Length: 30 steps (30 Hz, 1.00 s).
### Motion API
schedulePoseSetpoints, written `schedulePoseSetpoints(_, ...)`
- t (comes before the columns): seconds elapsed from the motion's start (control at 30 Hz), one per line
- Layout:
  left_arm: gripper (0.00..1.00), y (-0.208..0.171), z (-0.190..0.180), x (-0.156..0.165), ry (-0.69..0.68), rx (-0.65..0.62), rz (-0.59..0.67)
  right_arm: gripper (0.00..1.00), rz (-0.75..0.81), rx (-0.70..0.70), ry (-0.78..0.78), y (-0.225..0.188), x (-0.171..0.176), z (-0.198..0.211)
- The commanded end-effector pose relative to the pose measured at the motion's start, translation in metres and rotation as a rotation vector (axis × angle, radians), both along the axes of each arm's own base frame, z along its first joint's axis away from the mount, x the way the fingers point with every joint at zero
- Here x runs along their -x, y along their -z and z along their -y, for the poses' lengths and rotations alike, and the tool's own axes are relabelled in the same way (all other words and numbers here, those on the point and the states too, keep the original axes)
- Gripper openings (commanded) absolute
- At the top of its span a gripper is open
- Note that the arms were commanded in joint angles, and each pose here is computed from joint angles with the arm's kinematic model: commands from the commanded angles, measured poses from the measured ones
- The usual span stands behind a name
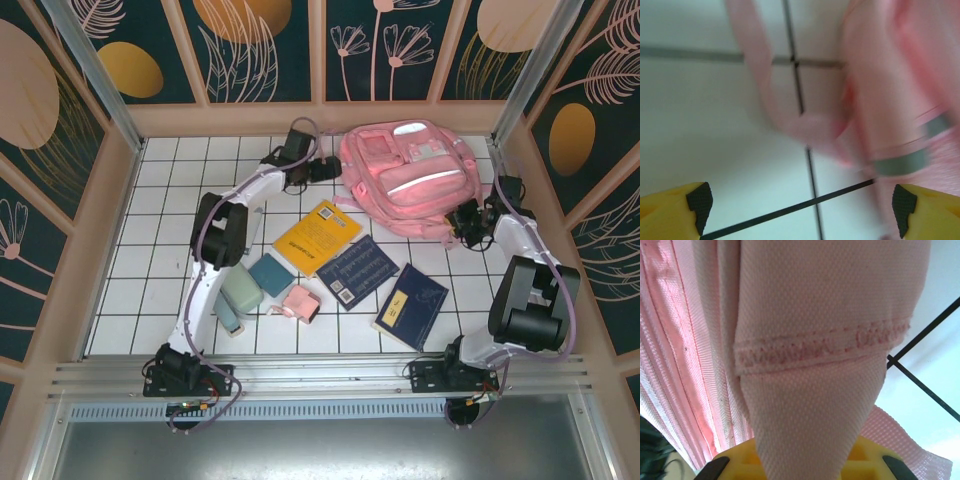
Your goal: Pack the student bag
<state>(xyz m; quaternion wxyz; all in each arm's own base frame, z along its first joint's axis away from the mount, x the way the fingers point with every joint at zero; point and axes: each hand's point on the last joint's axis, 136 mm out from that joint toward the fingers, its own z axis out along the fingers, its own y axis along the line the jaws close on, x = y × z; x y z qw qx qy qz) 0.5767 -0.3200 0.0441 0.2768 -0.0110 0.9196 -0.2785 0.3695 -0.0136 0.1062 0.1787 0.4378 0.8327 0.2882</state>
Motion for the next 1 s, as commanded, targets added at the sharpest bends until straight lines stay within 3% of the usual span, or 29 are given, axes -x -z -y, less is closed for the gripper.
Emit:
schedulePoseSetpoints(0.0,0.92,0.005,0.019,0.006,0.006,0.096,-0.079,0.00,0.123,0.025,-0.008,-0.019,-0.025,0.010)
schedulePoseSetpoints(0.13,0.90,0.000,0.040,0.001,0.032,0.240,-0.085,0.00,0.139,0.005,-0.031,-0.018,-0.023,0.004)
schedulePoseSetpoints(0.37,0.86,-0.007,0.033,-0.002,-0.009,0.271,-0.046,0.00,0.132,-0.011,-0.023,-0.009,-0.015,0.005)
schedulePoseSetpoints(0.63,0.79,0.009,0.057,-0.016,0.024,0.393,-0.093,0.00,0.141,-0.089,-0.076,-0.001,-0.016,-0.012)
schedulePoseSetpoints(0.77,0.65,0.007,0.069,-0.015,0.063,0.445,-0.082,0.00,0.147,-0.103,-0.110,0.000,-0.017,-0.020)
schedulePoseSetpoints(0.97,0.29,-0.003,0.080,-0.009,0.113,0.551,-0.084,0.00,0.144,-0.087,-0.152,0.001,-0.023,-0.029)
